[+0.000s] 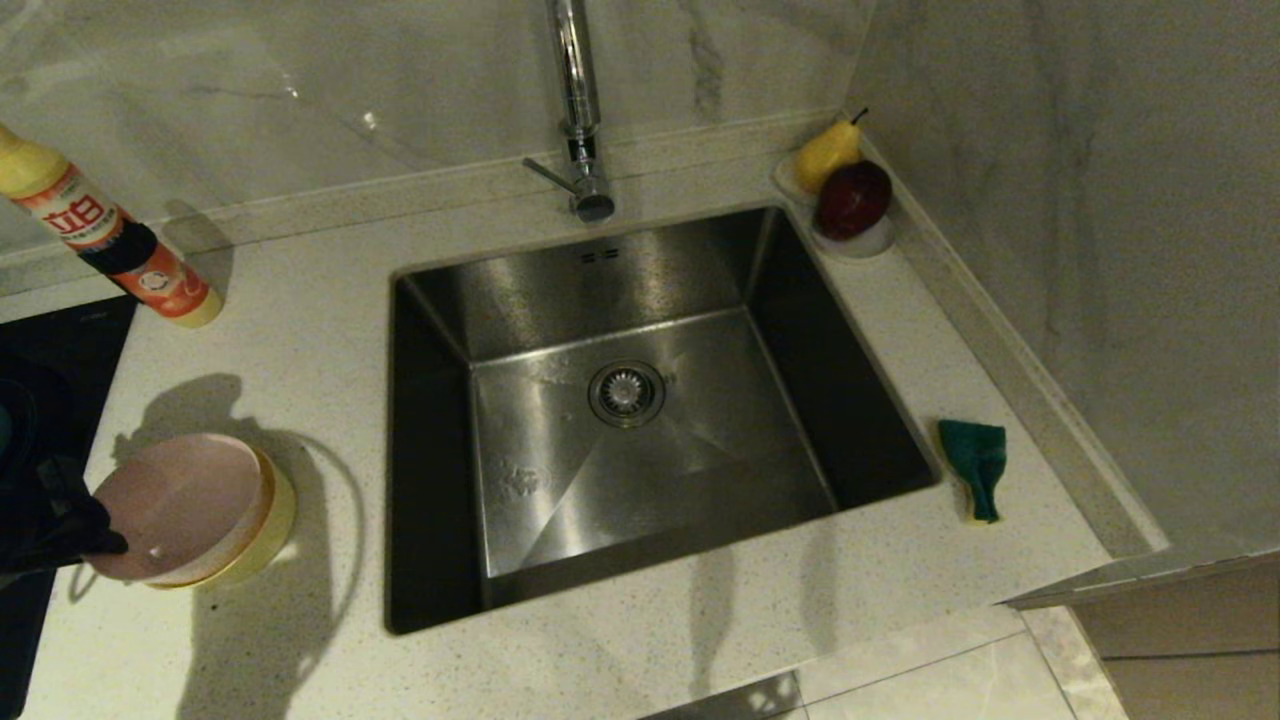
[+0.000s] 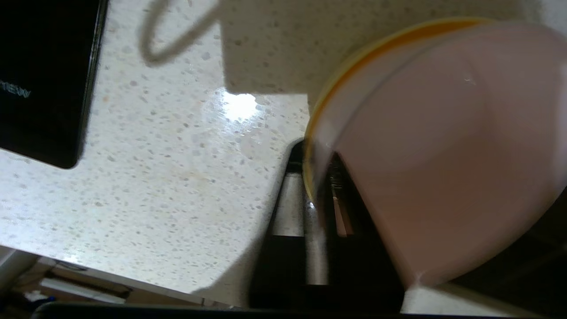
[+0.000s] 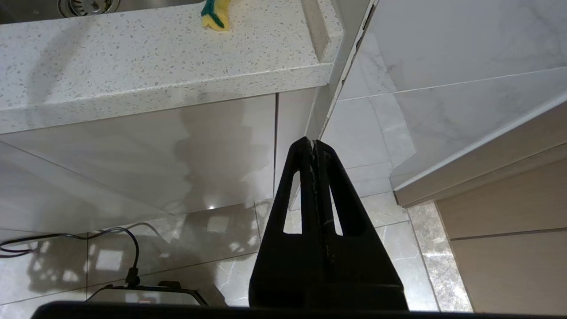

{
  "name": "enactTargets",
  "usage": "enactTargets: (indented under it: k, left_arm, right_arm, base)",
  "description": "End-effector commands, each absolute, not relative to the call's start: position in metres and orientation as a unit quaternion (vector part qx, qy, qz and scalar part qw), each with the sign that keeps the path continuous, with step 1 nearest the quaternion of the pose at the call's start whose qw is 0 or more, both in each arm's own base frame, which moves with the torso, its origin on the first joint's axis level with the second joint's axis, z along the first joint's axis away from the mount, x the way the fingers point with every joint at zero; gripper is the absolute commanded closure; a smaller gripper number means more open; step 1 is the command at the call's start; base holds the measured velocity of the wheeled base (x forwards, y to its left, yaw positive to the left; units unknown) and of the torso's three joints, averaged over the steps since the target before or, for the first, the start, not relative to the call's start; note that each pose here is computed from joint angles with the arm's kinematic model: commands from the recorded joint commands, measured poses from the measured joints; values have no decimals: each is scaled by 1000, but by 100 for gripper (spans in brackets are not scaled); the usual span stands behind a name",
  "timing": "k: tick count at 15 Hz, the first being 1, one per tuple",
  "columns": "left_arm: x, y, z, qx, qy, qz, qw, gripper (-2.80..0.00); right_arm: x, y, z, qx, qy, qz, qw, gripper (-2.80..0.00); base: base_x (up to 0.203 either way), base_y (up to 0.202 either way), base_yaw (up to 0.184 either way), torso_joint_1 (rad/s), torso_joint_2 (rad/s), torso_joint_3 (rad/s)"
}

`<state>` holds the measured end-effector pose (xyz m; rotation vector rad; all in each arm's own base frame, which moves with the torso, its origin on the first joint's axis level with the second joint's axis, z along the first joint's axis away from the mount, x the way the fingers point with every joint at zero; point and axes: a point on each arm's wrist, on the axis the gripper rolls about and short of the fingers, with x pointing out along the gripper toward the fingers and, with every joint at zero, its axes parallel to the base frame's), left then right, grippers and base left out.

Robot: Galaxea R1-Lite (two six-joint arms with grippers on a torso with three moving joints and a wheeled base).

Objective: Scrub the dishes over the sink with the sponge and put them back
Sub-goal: Place the bowl on the bowl

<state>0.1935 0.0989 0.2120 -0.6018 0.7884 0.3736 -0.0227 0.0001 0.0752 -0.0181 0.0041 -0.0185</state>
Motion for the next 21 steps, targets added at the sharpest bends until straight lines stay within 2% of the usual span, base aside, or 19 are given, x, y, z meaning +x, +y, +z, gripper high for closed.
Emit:
enactTargets:
  k: [1,5,9,10,13,16,21]
  left_arm:
    - [194,100,213,-288,376,184,861,-280]
    - [192,100,222,-290,357,185,868,-280]
    - [188,103,263,-330,270,211,879,-280]
    - [186,103,266,-330,263,219,880,0]
    - [193,111,276,-332,234,289,867,0]
    - [202,123,284,-337,216,312,861,0]
    - [230,175,271,-377,206,385,817,0]
  right_arm:
    - [-23,0,75,-9,2,-9,1000,0]
    - [-23,0,75,-9,2,-9,1000,0]
    - [-23,0,75,-9,2,-9,1000,0]
    - [-23,0,75,-9,2,-9,1000,0]
    - [-23,0,75,-9,2,-9,1000,0]
    - [-23,0,75,-9,2,-9,1000,0]
    - [-23,0,75,-9,2,-9,1000,0]
  base:
    - [0,0,0,0,0,0]
    - [0,0,0,0,0,0]
    - [0,0,0,0,0,0]
    - [0,0,0,0,0,0]
    - [0,0,0,0,0,0]
    - [0,0,0,0,0,0]
    - [0,0,0,0,0,0]
